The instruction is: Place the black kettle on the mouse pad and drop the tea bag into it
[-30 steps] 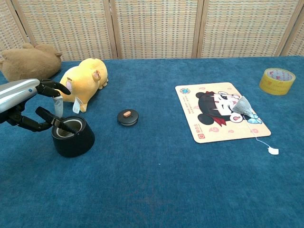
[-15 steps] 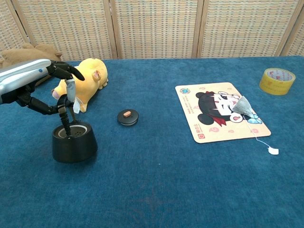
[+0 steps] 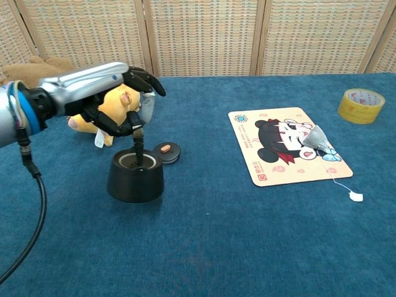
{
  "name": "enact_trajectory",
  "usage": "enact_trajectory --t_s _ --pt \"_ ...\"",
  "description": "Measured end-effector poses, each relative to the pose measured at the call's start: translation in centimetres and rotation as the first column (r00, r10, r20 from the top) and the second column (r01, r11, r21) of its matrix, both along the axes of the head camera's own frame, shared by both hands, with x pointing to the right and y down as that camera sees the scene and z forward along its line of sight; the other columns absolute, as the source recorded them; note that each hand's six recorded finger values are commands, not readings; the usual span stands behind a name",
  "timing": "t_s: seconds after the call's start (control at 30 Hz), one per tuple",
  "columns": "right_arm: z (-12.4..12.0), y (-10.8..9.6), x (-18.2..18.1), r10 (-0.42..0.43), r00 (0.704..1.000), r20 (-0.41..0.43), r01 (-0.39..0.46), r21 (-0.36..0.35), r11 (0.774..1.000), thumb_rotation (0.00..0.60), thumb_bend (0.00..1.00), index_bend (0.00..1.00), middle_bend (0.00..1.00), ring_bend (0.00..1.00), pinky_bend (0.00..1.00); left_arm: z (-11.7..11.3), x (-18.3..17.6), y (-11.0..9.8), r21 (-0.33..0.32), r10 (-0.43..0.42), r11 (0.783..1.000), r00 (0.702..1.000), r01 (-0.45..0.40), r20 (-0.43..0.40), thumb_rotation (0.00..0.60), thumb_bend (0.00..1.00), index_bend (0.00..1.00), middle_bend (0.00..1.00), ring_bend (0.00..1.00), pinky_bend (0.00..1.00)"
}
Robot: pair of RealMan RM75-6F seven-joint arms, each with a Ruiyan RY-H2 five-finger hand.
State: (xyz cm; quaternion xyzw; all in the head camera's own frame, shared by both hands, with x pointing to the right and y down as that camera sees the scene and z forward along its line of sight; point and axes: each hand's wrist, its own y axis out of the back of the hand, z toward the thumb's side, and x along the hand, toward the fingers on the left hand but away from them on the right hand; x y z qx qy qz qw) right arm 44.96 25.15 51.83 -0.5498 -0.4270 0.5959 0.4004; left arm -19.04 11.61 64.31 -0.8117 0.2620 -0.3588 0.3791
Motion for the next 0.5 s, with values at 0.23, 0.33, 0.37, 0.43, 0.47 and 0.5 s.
enact_trajectory --t_s 0.23,0.33,0.37,0.43,0.47,0.5 --pt "0.0 0.2 -0.1 0.0 1.0 0.002 0.0 -0.005 1.0 0.6 0.18 0.11 0.15 0.04 0.11 0.8 4.3 -0.9 -0.002 0.081 0.997 0.997 -0.081 -0.005 0.6 0.64 0.76 0.22 0.1 0.0" --pt "0.0 0.2 -0.1 0.0 1.0 0.002 0.001 -0.006 1.0 0.6 0.18 0.11 0.15 0.04 0.11 1.0 6.1 -1.1 -0.001 0.112 0.994 0.994 -0.112 -0.004 0.6 0.65 0.76 0.22 0.1 0.0" --pt "0.0 0.2 -0.1 -0.001 1.0 0.002 0.001 -0.006 1.0 0.6 0.18 0.11 0.15 0.04 0.11 1.1 6.9 -1.2 0.001 0.125 0.992 0.992 -0.125 -0.003 0.6 0.65 0.76 0.22 0.1 0.0" --pt "-0.1 0.2 -0.2 -0.002 1.0 0.003 0.002 -0.006 1.0 0.6 0.18 0.11 0.15 0.04 0.11 1.1 7.9 -1.3 0.006 0.143 0.99 0.99 -0.143 -0.001 0.6 0.65 0.76 0.22 0.1 0.0" --pt "-0.1 0.3 -0.2 -0.003 1.0 0.003 0.003 -0.006 1.0 0.6 0.18 0.11 0.15 0.04 0.11 1.2 8.6 -1.4 0.011 0.155 0.988 0.988 -0.155 0.002 0.6 0.65 0.76 0.22 0.1 0.0" --pt "-0.1 0.3 -0.2 -0.004 1.0 0.003 0.004 -0.006 1.0 0.6 0.18 0.11 0.15 0.04 0.11 1.2 9.0 -1.5 0.015 0.164 0.986 0.986 -0.164 0.004 0.6 0.64 0.76 0.22 0.1 0.0"
